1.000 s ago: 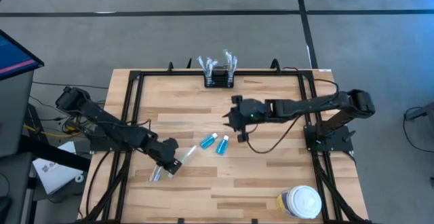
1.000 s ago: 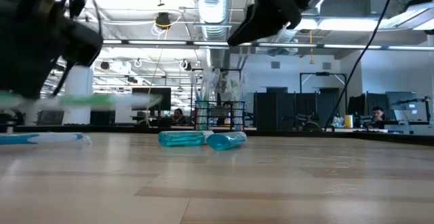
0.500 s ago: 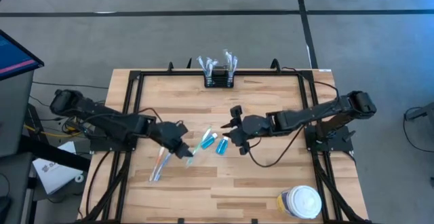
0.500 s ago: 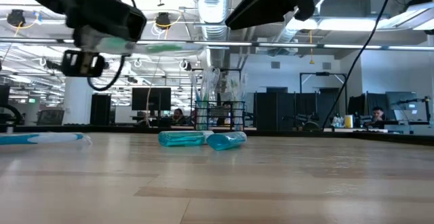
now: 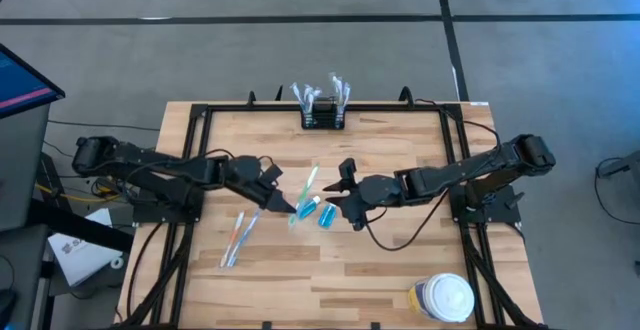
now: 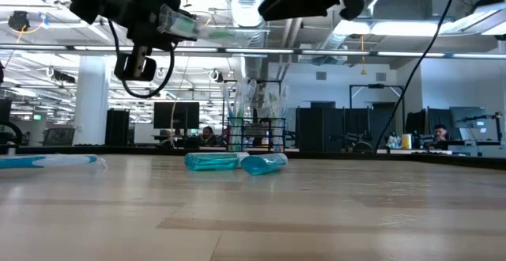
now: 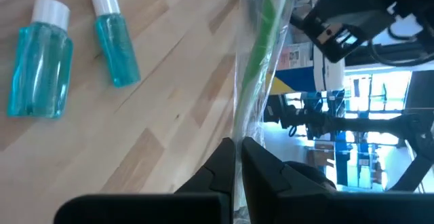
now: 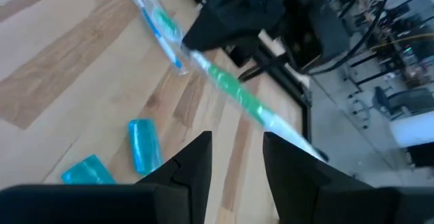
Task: Pick & Place toothbrushing station
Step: Put the green toothbrush into the black wire organizer
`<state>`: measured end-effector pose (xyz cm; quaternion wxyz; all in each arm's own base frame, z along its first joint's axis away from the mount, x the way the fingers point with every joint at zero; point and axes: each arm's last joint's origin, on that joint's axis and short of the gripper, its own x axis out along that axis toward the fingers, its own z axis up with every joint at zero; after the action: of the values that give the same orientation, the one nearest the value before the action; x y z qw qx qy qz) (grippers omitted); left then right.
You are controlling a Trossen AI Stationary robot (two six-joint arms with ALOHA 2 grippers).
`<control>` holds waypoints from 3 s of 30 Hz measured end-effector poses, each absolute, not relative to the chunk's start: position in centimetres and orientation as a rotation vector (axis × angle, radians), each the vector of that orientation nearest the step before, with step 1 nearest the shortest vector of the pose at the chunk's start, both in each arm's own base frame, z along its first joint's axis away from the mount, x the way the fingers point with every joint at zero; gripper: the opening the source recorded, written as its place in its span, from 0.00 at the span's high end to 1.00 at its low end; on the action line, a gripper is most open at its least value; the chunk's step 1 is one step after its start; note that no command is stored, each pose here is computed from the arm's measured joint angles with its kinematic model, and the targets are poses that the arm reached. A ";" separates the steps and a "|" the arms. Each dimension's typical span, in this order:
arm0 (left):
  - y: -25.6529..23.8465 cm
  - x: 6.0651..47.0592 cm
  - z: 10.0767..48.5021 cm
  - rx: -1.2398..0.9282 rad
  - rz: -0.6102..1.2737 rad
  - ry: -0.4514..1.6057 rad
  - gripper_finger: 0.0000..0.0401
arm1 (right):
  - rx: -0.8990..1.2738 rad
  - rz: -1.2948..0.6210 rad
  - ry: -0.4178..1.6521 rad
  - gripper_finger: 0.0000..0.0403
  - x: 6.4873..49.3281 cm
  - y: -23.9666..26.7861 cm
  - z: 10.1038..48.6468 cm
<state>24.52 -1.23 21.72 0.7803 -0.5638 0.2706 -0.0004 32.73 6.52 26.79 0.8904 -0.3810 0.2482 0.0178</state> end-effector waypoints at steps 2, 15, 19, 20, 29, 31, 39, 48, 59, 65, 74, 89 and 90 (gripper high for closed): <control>-1.0 24.6 21.8 -1.223 -0.005 0.576 0.99 | -0.812 0.031 0.504 0.70 32.8 6.6 26.9; -0.8 24.7 22.3 -1.246 -0.058 0.549 0.98 | -0.937 0.047 0.494 0.70 35.0 7.8 24.5; -0.8 24.8 22.3 -1.246 -0.059 0.547 0.98 | -1.020 -0.065 0.539 0.70 36.0 8.7 23.9; -0.8 24.7 22.3 -1.246 -0.060 0.547 0.98 | -1.023 -0.069 0.518 0.70 36.2 8.9 24.1; -0.8 24.8 22.3 -1.246 -0.068 0.548 0.98 | -1.057 -0.069 0.418 0.70 37.2 10.0 23.6; -0.8 24.8 22.3 -1.245 -0.070 0.546 0.98 | -1.082 -0.070 0.434 0.70 37.5 10.1 22.8; -0.8 24.8 22.3 -1.244 -0.069 0.542 0.98 | -1.165 -0.130 0.399 0.70 38.9 10.7 20.8; -0.8 24.8 22.4 -1.242 -0.078 0.537 0.98 | -1.177 -0.150 0.370 0.74 39.1 11.0 20.8; -0.8 24.8 22.3 -1.248 -0.074 0.547 0.98 | -1.179 -0.135 0.380 0.98 39.1 11.0 20.6; -0.8 24.8 22.4 -1.244 -0.065 0.537 0.94 | -1.130 -0.134 0.386 0.99 39.0 11.0 20.5; -0.2 24.6 22.8 -1.160 -0.083 0.494 0.84 | -1.105 -0.135 0.387 1.00 39.0 10.9 20.6; 2.3 22.2 26.6 -0.899 -0.092 0.238 0.83 | -0.886 -0.080 0.377 1.00 38.3 9.5 22.4; 2.3 22.2 26.6 -0.880 -0.087 0.234 0.83 | -0.866 -0.091 0.369 1.00 38.3 9.3 22.7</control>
<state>22.17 2.27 26.57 0.8971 -0.4250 0.1132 -0.0420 38.29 9.27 22.66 0.8903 -0.4171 0.1776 -0.0438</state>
